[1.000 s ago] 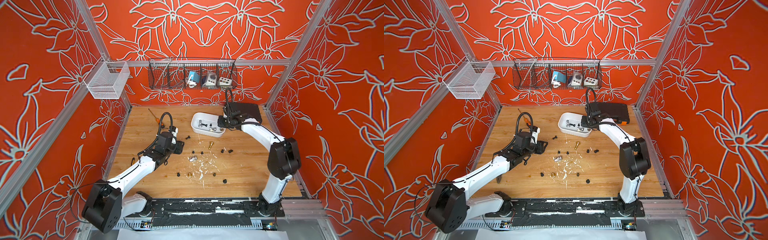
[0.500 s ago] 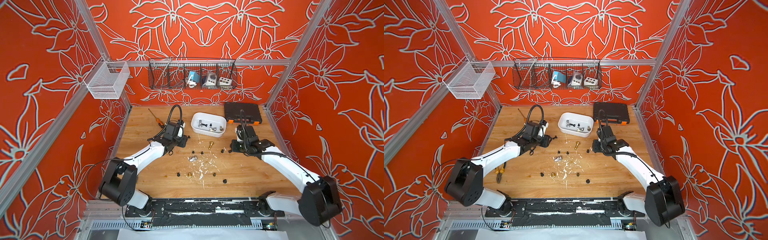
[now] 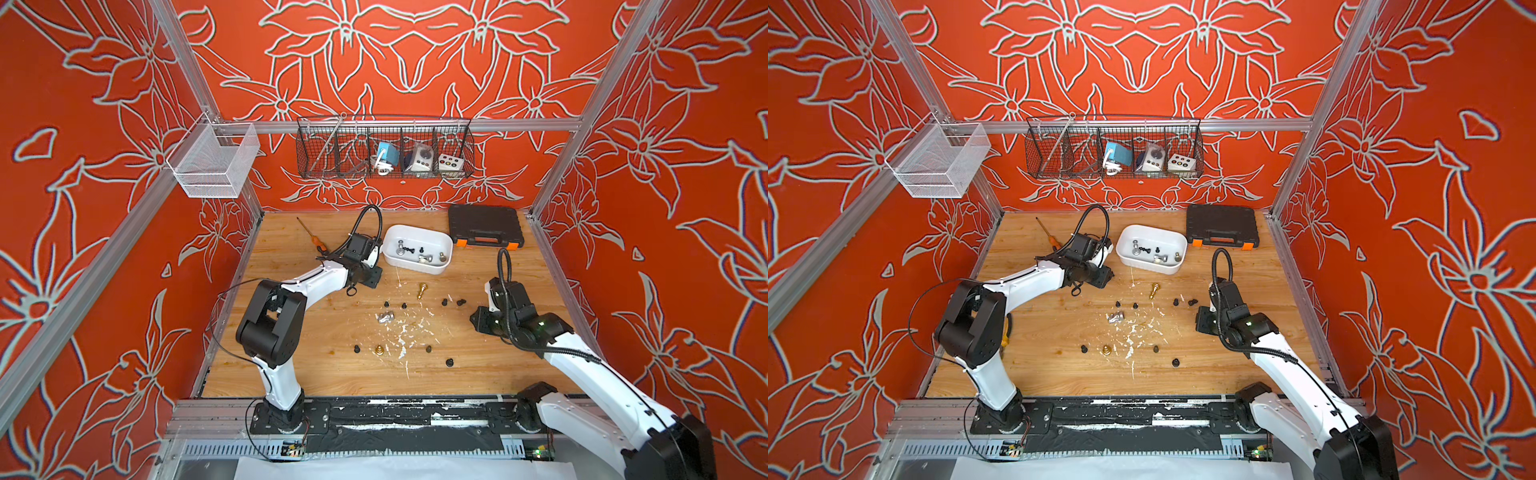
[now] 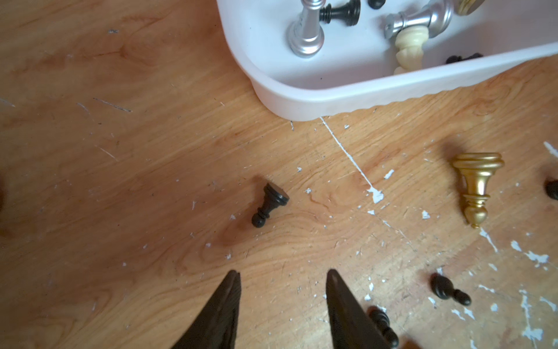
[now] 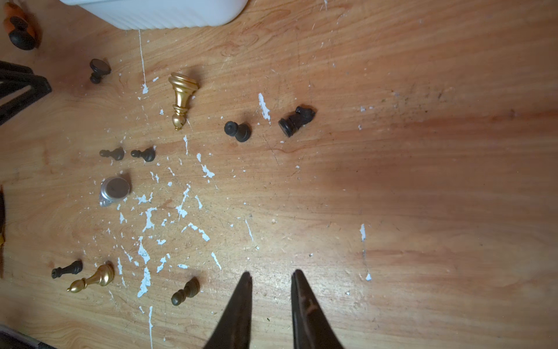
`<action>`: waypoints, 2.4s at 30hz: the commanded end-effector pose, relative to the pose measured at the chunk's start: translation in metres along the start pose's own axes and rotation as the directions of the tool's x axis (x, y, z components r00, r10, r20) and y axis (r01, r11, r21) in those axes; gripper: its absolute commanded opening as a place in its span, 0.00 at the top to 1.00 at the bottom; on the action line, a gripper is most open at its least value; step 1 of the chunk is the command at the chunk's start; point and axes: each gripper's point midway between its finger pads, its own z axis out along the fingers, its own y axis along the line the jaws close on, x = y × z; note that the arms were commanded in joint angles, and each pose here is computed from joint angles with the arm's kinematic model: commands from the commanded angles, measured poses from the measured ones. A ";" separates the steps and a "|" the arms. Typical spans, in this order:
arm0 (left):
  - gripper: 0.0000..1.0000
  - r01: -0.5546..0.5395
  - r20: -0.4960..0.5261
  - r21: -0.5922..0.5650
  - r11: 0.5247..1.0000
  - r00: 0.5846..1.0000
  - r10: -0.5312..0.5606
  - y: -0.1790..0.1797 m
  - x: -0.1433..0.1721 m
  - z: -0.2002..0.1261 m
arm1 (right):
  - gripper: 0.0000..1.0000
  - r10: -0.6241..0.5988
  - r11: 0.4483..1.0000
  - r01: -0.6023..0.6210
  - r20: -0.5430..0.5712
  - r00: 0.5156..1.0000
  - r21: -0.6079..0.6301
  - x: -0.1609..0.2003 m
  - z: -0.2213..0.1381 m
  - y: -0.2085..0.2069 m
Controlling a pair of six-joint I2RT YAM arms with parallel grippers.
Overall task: Put the chess pieces into the storage box
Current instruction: Pick up the chess piece at the center of the board.
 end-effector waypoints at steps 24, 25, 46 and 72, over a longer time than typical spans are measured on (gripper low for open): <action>0.54 -0.218 -0.077 -0.039 0.975 0.974 0.214 0.004 -0.007 0.051 | 0.74 0.089 0.995 -0.092 -0.059 0.994 -0.040 0.022 0.003 -0.001; 0.54 -0.216 -0.075 -0.039 0.976 0.974 0.213 0.004 -0.008 0.052 | 0.74 0.090 0.995 -0.092 -0.059 0.994 -0.039 0.022 0.003 -0.001; 0.70 -0.198 -0.092 -0.002 0.980 0.976 0.197 -0.002 0.001 0.066 | 0.74 0.127 0.991 -0.130 -0.064 0.990 -0.042 0.027 0.006 -0.003; 0.83 -0.136 -0.073 0.042 0.990 0.988 0.139 -0.011 0.005 0.049 | 0.74 0.136 0.990 -0.139 -0.061 0.989 -0.037 0.031 0.005 -0.006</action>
